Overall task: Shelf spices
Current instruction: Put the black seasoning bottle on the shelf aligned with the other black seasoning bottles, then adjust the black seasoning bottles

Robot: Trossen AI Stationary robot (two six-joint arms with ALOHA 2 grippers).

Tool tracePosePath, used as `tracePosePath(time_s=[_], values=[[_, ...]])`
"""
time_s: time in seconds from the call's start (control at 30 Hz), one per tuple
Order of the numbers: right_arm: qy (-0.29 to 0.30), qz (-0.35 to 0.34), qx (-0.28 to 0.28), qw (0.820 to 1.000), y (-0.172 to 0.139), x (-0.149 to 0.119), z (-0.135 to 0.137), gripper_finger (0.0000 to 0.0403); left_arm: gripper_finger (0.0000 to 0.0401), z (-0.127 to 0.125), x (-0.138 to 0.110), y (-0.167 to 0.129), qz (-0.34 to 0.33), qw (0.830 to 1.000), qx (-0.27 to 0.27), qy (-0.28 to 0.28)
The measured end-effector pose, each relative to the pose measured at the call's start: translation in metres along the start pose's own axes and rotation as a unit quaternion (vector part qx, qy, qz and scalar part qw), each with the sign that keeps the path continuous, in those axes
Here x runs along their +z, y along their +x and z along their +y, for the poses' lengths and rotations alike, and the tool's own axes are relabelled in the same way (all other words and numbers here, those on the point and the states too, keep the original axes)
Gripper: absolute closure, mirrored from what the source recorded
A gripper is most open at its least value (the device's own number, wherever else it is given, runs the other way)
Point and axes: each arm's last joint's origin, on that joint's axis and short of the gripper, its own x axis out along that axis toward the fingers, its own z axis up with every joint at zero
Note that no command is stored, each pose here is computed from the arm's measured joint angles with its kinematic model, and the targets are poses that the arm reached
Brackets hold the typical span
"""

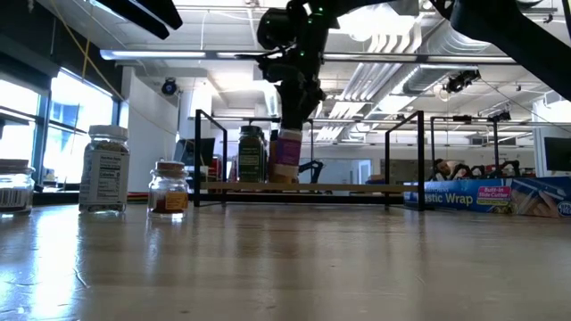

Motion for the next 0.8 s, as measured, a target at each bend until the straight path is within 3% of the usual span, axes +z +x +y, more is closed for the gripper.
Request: tracePosePath(time_s=[0.33, 0.6, 0.8], values=[[0.001, -0.008, -0.010, 1.000, -0.002, 0.001, -0.006, 0.0155, 0.0140, 0.000, 0.000, 0.000, 0.001, 1.000, -0.001, -0.002], [-0.010, -0.071, -0.014, 0.997, -0.039, 0.001, -0.012, 0.0156, 0.0140, 0.000, 0.000, 0.000, 0.001, 1.000, -0.002, -0.004], [0.008, -0.123, -0.004, 0.992, -0.040, 0.010, -0.030, 0.0198, 0.0140, 0.000, 0.000, 0.000, 0.001, 1.000, -0.001, -0.004]])
